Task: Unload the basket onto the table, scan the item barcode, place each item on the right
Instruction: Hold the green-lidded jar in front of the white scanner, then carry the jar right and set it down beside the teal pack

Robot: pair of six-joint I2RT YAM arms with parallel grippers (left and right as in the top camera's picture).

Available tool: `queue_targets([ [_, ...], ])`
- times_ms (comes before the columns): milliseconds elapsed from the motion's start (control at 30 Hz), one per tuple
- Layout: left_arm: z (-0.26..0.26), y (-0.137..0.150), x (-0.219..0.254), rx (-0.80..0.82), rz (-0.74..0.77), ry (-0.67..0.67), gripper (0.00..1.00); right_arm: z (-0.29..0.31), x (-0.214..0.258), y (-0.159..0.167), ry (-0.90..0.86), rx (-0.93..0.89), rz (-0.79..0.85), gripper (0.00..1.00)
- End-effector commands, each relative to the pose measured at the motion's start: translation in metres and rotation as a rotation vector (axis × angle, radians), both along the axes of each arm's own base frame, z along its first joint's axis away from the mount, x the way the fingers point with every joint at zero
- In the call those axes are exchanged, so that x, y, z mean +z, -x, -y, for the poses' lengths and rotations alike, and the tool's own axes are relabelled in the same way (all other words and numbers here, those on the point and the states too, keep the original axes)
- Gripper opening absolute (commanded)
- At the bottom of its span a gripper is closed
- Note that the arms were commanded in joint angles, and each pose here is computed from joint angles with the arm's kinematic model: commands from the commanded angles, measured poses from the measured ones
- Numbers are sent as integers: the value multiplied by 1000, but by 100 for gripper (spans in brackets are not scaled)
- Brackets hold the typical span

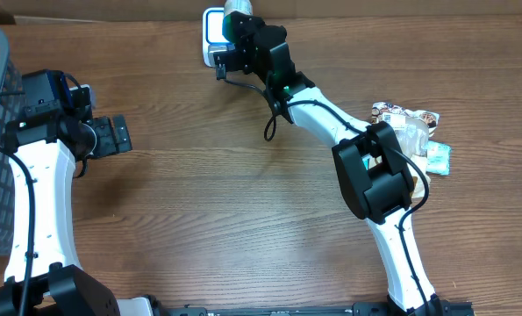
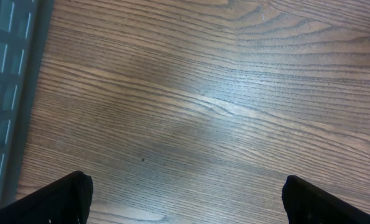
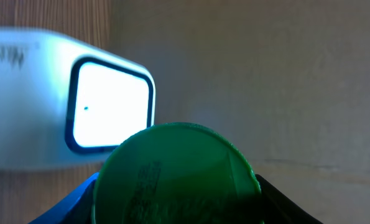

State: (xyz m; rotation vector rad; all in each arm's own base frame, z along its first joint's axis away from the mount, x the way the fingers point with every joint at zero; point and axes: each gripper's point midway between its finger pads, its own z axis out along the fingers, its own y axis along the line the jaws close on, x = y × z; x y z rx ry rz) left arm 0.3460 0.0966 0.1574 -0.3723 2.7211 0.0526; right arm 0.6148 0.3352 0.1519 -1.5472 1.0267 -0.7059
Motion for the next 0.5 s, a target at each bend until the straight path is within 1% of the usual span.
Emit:
queue_targets([
  [0,1,-2,3,3,10,6,99,-6,40,5,-231,-38,-44,27],
  [33,1,-2,3,2,10,7,100,-5,49,5,-279,-50,-54,27],
  [67,1,-2,3,2,10,7,100,1,72,6,-401,-95,-73,30],
  [100,1,-2,3,2,10,7,100,6,87,6,-477,-128,-80,32],
  [200,1,-2,3,2,10,7,100,23,129,13,-700,-245,-111,32],
  [233,1,-2,3,2,10,7,99,26,137,17,-742,-268,-135,31],
  [367,1,-2,2,2,10,7,100,33,161,52,-890,-325,-352,30],
  [400,1,-2,3,2,10,7,100,36,167,73,-939,-346,-480,30],
  [467,1,-2,3,2,10,7,100,40,170,100,-984,-367,-634,30],
])
